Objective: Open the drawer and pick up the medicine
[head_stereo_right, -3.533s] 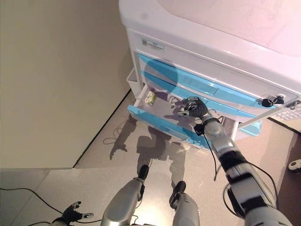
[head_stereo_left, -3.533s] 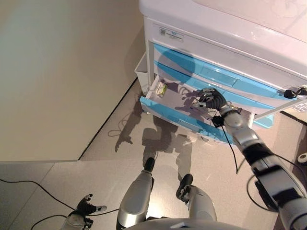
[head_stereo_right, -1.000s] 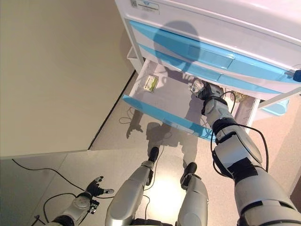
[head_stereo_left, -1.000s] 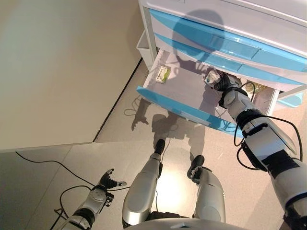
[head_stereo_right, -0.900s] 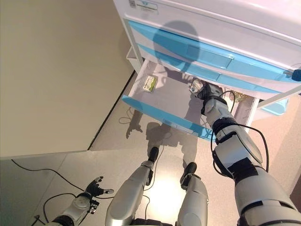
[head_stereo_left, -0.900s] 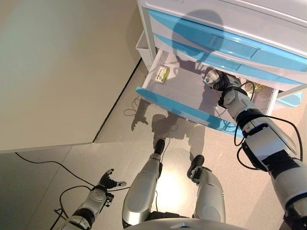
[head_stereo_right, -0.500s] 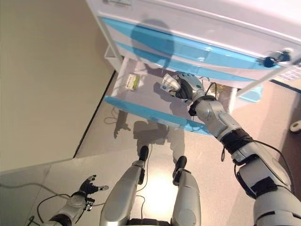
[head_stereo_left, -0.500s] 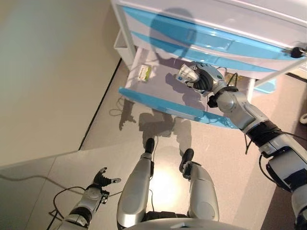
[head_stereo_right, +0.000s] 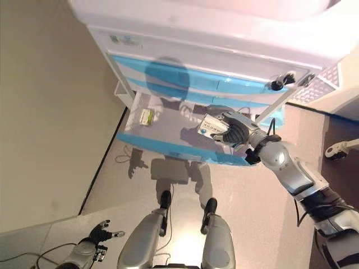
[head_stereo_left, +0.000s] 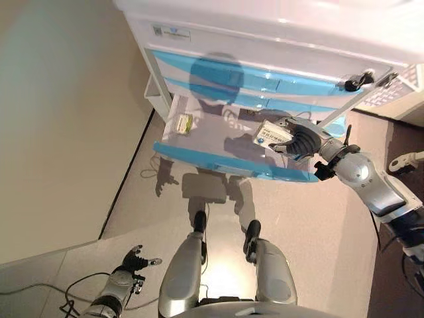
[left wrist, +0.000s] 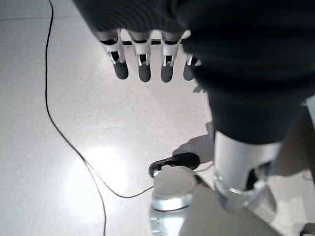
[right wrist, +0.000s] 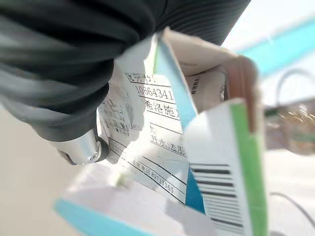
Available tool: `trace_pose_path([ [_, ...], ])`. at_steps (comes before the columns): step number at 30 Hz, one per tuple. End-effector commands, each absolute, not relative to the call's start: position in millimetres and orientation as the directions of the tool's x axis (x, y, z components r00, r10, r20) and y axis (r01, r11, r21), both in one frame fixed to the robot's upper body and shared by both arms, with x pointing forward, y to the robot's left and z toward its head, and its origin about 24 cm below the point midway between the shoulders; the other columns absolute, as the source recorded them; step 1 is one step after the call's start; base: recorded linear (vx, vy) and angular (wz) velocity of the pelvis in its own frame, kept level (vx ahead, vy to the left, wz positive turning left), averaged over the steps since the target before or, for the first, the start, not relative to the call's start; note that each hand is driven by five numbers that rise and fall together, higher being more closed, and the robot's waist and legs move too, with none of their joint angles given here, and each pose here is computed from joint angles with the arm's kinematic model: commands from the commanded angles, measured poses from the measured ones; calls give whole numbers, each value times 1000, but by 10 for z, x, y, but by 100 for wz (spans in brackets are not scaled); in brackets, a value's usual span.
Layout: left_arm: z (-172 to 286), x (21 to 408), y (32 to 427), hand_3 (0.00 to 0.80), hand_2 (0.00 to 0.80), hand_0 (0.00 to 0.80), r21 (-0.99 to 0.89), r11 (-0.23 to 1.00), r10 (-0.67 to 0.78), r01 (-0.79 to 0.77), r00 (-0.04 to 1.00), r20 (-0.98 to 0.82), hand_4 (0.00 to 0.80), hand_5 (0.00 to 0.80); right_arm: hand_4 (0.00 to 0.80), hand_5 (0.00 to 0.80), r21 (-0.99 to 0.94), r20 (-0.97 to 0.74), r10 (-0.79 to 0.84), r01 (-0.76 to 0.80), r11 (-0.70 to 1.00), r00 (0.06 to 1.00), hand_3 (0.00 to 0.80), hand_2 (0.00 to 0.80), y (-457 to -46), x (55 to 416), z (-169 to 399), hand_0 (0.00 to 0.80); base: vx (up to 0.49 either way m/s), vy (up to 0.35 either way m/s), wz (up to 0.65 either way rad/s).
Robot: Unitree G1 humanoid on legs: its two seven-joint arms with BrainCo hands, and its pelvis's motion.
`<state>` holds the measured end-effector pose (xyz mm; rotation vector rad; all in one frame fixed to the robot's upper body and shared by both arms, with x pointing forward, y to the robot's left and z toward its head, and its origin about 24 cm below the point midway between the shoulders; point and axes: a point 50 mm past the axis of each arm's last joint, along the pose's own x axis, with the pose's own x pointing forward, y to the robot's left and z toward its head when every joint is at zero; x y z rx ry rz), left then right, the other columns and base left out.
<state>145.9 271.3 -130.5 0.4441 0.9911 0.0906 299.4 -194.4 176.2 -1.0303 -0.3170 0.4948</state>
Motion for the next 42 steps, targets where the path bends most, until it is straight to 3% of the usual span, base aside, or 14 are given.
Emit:
trace_pose_path([
  [1,-1398,1140,2795,0,0,0,396,900,277,184,460,-843,0,0,800,800,-682,127,681,-435,588,721,800,800,-1858,2813,2038,800,117,-41,-7],
  [4,-1427,1053,2786,0,0,0,385,902,269,197,440,-857,0,0,800,800,-566,157,705,-522,638,692,800,800,-1877,2753,2089,800,97,-26,-7],
  [5,-1450,983,2778,0,0,0,375,907,268,194,420,-867,0,0,800,800,-450,219,710,-576,682,670,800,800,-1901,2706,2162,800,141,-31,-14],
  [9,-1511,798,2745,0,0,0,351,918,268,186,363,-893,0,0,800,800,-337,340,646,-553,762,683,800,800,-2025,2674,2316,800,120,-15,-13],
  [16,-1581,580,2668,0,0,0,329,929,270,171,295,-917,0,0,800,800,-187,577,372,-325,927,728,800,800,-2368,2724,2593,800,74,-2,-11],
  [21,-1598,502,2654,0,0,0,329,932,282,154,267,-922,0,0,800,800,-187,661,236,-148,971,712,800,800,-2457,2805,2773,800,49,4,-12],
  [23,-1607,455,2649,0,0,0,334,931,291,149,252,-923,0,0,800,800,-318,692,197,48,947,694,800,800,-2453,2842,2905,800,33,6,-9],
  [25,-1606,447,2650,0,0,0,335,930,293,148,251,-923,0,0,800,800,-377,693,200,112,919,693,800,800,-2435,2862,2935,800,0,0,0],
  [26,-1603,434,2664,0,0,0,342,928,300,148,249,-921,0,0,800,800,-481,692,201,235,845,694,800,800,-2412,2925,3007,800,36,18,0],
  [29,-1590,430,2701,0,0,0,357,919,310,168,250,-917,0,0,800,800,-629,666,228,370,683,711,800,800,-2341,3073,3133,800,23,15,2],
  [34,-1573,443,2744,0,0,0,373,911,323,177,257,-911,0,0,800,800,-736,585,142,449,506,798,800,800,-2370,3500,3129,800,8,13,7],
  [42,-1539,486,2828,0,0,0,398,901,347,172,268,-899,0,0,800,800,-860,397,-2,372,349,918,800,800,-2357,4010,2910,800,9,8,17],
])
